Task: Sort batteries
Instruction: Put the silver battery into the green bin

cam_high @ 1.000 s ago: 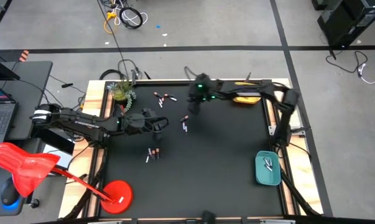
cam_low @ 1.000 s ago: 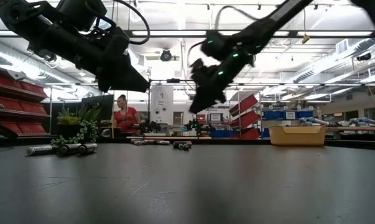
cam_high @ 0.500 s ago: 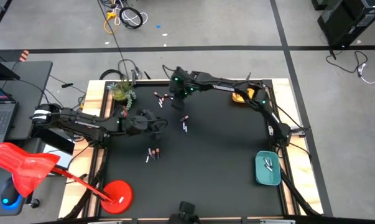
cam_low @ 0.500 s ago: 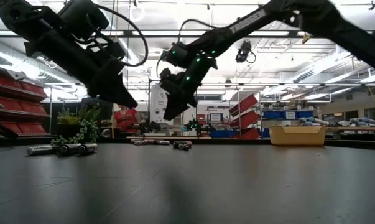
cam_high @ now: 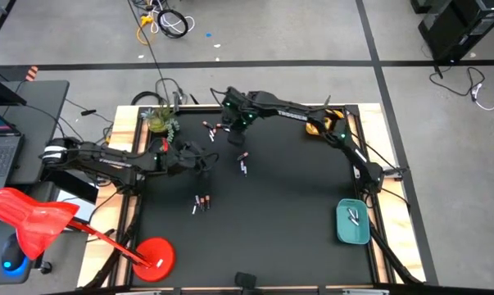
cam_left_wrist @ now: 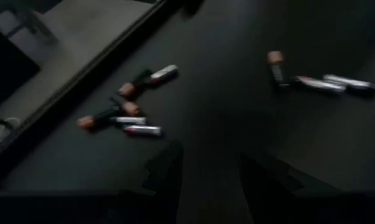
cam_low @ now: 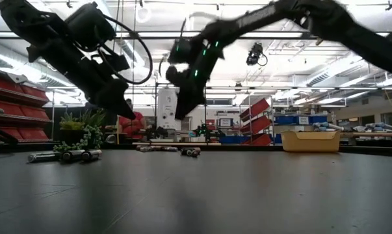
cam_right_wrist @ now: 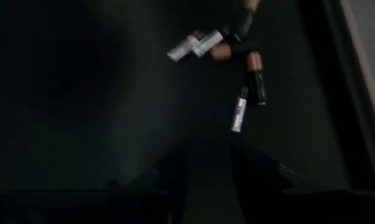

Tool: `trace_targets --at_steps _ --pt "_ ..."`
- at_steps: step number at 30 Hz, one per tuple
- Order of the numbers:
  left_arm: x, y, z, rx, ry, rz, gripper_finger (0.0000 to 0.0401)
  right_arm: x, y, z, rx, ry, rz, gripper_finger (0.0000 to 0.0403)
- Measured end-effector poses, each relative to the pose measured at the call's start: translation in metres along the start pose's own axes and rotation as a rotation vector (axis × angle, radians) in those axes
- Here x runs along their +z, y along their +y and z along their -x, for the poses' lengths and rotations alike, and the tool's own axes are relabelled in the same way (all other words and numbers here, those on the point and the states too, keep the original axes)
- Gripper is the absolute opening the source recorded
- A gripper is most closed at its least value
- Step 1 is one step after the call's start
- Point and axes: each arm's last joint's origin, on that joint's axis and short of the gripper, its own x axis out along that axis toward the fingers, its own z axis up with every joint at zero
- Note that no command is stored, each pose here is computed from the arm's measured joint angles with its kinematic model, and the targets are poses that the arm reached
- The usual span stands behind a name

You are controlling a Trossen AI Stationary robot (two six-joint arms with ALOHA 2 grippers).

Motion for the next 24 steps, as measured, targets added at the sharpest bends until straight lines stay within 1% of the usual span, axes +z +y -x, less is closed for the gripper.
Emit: trace_targets --at_steps 3,5,8,10,12,15,18,22,24 --pt "0.002 0.014 -0.008 -0.002 0.026 0.026 0.0156 -0.003 0.014 0.022 -0.044 -0.024 0.029 0.0119" --pt "0.002 0.023 -0.016 -0.031 0.046 0.064 0.0156 -0.012 0.021 0.026 -0.066 -0.037 0.035 0.0115" --pt "0.003 0.034 -0.027 -0.05 0.073 0.105 0.0156 -0.035 0.03 0.03 -0.071 -0.104 0.029 0.0111" --pt "0.007 0.036 -0.036 -0.058 0.093 0.085 0.0156 -0.055 0.035 0.034 -0.085 -0.174 0.016 0.0109" --pt "0.013 0.034 -0.046 -0.065 0.121 0.006 0.0156 -0.08 0.038 0.035 -0.098 -0.225 -0.008 0.0106" --pt "0.025 0.027 -0.062 -0.085 0.161 -0.157 0.0156 -0.113 0.043 0.04 -0.101 -0.287 -0.049 0.0104" --pt "0.042 0.022 -0.082 -0.081 0.19 -0.272 0.0156 -0.133 0.047 0.056 -0.102 -0.376 -0.075 0.0103" --pt "0.058 0.019 -0.105 -0.093 0.307 -0.412 0.0156 -0.164 0.06 0.061 -0.1 -0.387 -0.077 0.0103" --pt "0.064 0.017 -0.114 -0.11 0.351 -0.497 0.0156 -0.172 0.066 0.067 -0.094 -0.452 -0.063 0.0103"
